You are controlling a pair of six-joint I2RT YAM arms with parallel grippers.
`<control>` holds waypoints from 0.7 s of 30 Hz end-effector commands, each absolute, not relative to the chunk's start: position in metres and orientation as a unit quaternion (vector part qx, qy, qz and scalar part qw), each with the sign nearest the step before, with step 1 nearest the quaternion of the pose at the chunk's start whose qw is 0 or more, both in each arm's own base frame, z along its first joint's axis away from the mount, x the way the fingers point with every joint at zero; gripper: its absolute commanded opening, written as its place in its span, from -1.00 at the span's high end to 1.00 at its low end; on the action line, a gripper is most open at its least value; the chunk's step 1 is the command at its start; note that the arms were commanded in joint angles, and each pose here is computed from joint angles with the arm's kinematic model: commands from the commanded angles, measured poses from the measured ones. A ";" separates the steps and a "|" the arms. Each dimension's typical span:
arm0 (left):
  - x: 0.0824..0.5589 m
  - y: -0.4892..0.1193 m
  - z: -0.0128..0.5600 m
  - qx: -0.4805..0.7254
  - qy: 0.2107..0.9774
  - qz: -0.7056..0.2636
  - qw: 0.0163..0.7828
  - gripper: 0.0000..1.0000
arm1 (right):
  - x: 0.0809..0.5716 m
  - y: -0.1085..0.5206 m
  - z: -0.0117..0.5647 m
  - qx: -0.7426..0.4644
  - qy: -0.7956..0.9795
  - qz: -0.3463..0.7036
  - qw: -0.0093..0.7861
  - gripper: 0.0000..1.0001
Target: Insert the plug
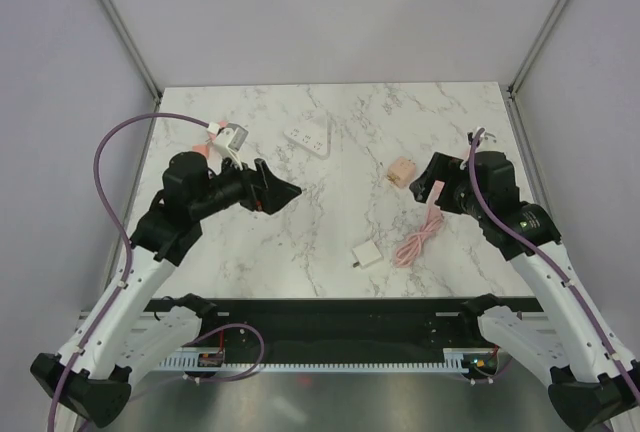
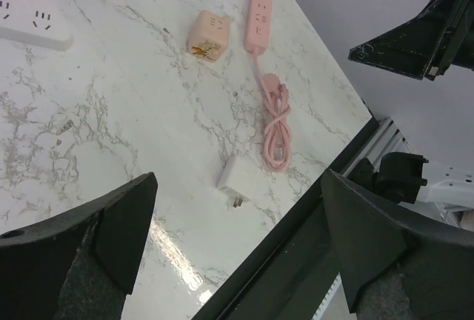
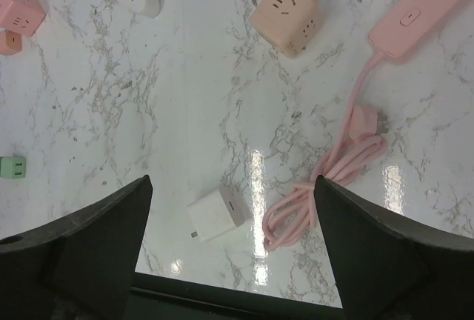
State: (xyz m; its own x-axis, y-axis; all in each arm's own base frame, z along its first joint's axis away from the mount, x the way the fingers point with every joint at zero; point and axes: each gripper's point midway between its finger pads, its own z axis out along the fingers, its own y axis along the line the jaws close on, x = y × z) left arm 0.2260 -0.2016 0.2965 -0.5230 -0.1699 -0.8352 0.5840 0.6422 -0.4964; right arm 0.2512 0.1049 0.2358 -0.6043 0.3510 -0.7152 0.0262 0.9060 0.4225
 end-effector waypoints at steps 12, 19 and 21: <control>0.235 -0.234 0.256 0.181 0.804 -0.399 0.403 -0.86 | 0.237 0.107 0.224 0.102 0.876 0.206 0.423 -0.96; 0.234 -0.298 0.218 0.278 0.819 -0.320 0.387 -0.81 | 0.222 0.107 0.228 0.082 0.865 0.224 0.441 -0.96; 0.239 -0.312 0.192 0.297 0.832 -0.298 0.362 -0.76 | 0.219 0.107 0.239 0.081 0.855 0.233 0.455 -0.96</control>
